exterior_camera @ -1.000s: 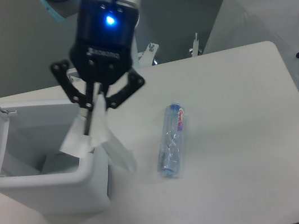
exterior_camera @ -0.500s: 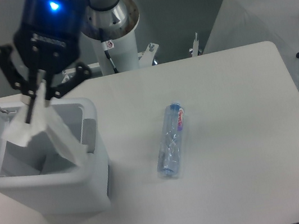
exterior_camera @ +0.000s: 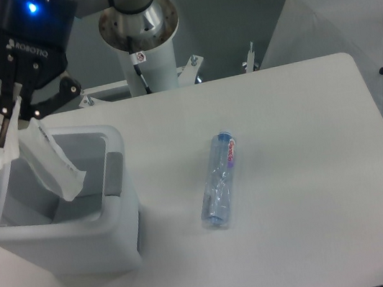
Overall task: Place the trash in the trash can
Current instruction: 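Open the gripper to drop the packet into the bin, then move the gripper over the clear plastic bottle and lower it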
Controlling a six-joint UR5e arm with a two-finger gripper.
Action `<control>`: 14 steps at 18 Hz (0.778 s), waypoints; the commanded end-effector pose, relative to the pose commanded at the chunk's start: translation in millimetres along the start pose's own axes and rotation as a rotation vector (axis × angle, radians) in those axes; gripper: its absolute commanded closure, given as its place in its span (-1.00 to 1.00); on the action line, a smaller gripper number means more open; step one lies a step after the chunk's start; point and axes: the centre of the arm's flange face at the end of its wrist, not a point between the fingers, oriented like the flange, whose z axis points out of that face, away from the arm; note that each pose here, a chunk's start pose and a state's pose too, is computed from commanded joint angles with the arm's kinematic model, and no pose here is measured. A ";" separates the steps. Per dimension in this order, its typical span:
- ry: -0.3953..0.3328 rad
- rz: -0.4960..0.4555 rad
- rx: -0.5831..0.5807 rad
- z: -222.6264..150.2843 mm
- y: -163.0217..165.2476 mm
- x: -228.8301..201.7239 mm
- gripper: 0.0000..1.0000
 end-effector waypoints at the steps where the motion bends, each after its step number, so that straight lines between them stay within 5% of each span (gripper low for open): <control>1: 0.000 0.001 -0.002 1.1 0.9 -0.8 0.61; 3: 0.001 -0.004 -0.007 2.8 2.4 -2.0 0.12; 5: -0.003 -0.005 -0.016 6.9 6.1 -5.3 -0.60; 7: -0.007 -0.004 -0.018 7.5 6.9 -7.2 -0.88; 14: -0.038 -0.025 0.013 -8.0 -2.1 -29.4 -1.00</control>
